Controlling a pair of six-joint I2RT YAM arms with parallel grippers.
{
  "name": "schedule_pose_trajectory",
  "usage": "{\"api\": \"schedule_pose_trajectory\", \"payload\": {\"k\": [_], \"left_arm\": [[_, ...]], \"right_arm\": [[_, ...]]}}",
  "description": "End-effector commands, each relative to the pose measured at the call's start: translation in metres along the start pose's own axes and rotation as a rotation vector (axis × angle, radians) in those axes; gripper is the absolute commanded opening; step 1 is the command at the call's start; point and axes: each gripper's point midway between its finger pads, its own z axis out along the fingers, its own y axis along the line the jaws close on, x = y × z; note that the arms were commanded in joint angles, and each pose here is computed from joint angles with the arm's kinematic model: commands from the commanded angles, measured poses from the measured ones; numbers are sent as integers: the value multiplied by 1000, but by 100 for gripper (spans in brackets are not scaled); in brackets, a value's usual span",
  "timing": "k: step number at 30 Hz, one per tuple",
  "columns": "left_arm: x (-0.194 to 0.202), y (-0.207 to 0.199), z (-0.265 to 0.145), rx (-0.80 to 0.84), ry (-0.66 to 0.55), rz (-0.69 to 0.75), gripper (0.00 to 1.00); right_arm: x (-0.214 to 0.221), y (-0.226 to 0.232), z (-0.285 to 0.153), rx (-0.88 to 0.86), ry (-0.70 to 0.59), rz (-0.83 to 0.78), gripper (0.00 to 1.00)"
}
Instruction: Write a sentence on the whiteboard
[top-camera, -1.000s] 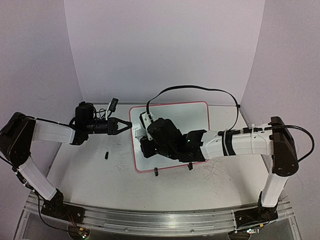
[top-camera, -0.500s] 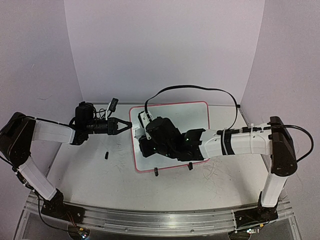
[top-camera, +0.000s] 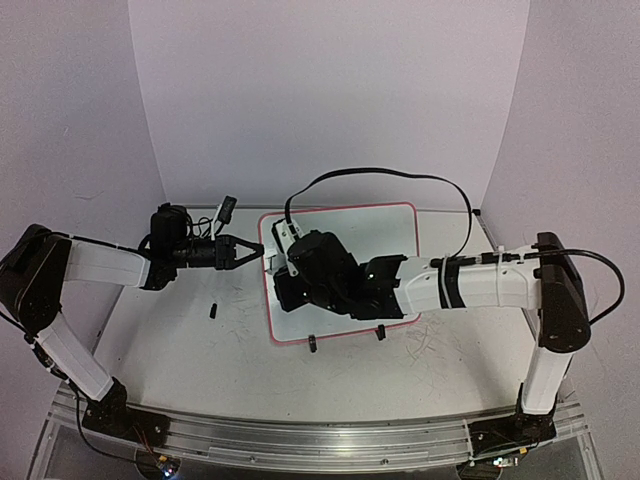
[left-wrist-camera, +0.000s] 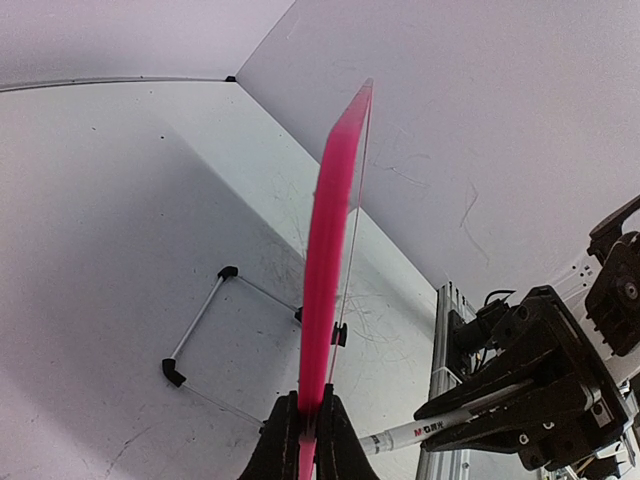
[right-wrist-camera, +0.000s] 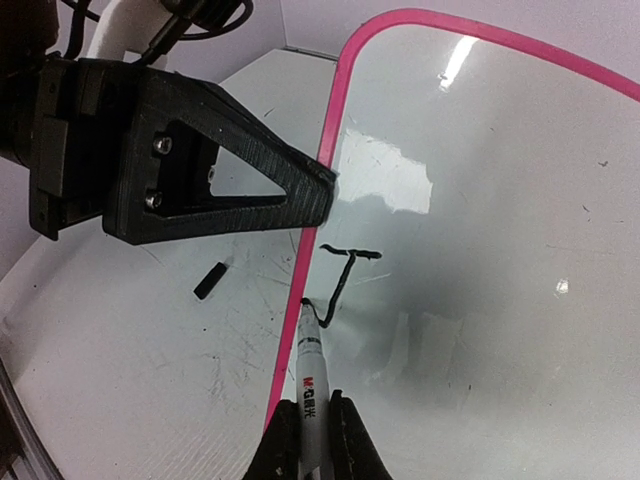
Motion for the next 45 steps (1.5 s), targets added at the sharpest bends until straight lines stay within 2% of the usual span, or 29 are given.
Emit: {"api": "schedule_pose_trajectory", "payload": {"k": [1,10,14,45], "left_arm": [[-28,-31,-5,75,-51,89,0],[-28,-30,-5,71,-52,90,0],[-28,-30,-5,72,-52,90,0],[-28,-32,-5,75,-52,93,0]], "right_arm": [[-12,-2,6,34,-31,-1,0],[-22,-4,-37,-73,-91,57,0],[-15,-16,-29,-42,-82,92,0],[-21,-15,-11,5,-89,69,0]]}}
